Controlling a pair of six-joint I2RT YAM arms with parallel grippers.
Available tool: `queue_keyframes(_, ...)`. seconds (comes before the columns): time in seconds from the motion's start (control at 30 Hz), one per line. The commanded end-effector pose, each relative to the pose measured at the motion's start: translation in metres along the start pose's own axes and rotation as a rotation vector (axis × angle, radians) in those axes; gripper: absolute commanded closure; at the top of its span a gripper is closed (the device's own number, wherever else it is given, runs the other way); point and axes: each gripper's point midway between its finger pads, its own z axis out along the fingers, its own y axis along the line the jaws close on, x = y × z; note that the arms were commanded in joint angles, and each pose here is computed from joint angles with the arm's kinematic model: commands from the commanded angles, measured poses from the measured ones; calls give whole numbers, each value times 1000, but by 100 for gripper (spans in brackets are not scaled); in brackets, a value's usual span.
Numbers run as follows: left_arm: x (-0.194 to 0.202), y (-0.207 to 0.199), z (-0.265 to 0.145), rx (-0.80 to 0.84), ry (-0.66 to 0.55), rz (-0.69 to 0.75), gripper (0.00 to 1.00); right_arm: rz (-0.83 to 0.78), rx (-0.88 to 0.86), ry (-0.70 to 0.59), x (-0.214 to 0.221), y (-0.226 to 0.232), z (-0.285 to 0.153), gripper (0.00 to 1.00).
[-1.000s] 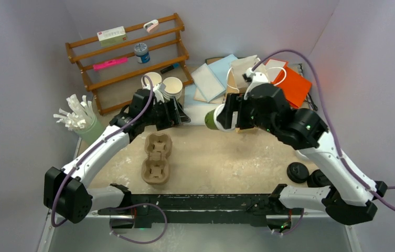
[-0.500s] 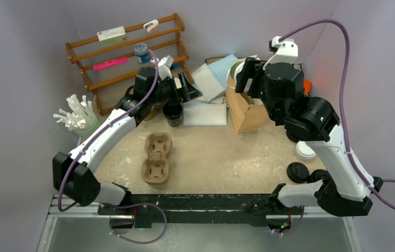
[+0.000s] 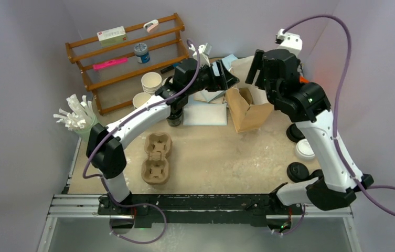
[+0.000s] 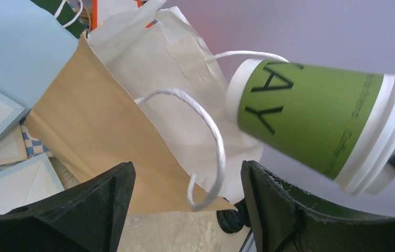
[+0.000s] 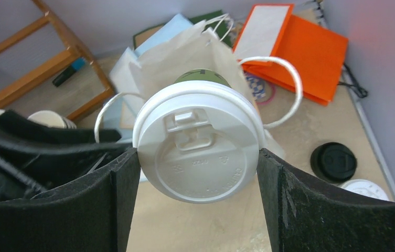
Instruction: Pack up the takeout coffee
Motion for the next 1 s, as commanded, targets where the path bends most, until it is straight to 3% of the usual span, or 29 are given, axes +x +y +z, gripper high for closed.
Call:
queue_keyframes(0.0, -35, -16, 16, 41, -96, -2, 25, 25, -82, 109, 22, 28, 9, 42)
queue_keyframes(0.2, -21, -3, 22, -19, -13, -6, 59, -1, -13, 201, 49, 28, 25, 45)
queue_keyframes(0.37, -19, -8, 9, -29, 14, 0, 99, -3, 43, 242, 59, 13, 23, 46)
queue_keyframes(0.67, 2, -48, -25, 131, 127, -126, 100, -7, 53, 493, 104, -2, 2, 49)
queue_keyframes(0.97, 16, -76, -90, 193, 187, -251, 100, 103, -111, 683, 142, 9, -44, 61)
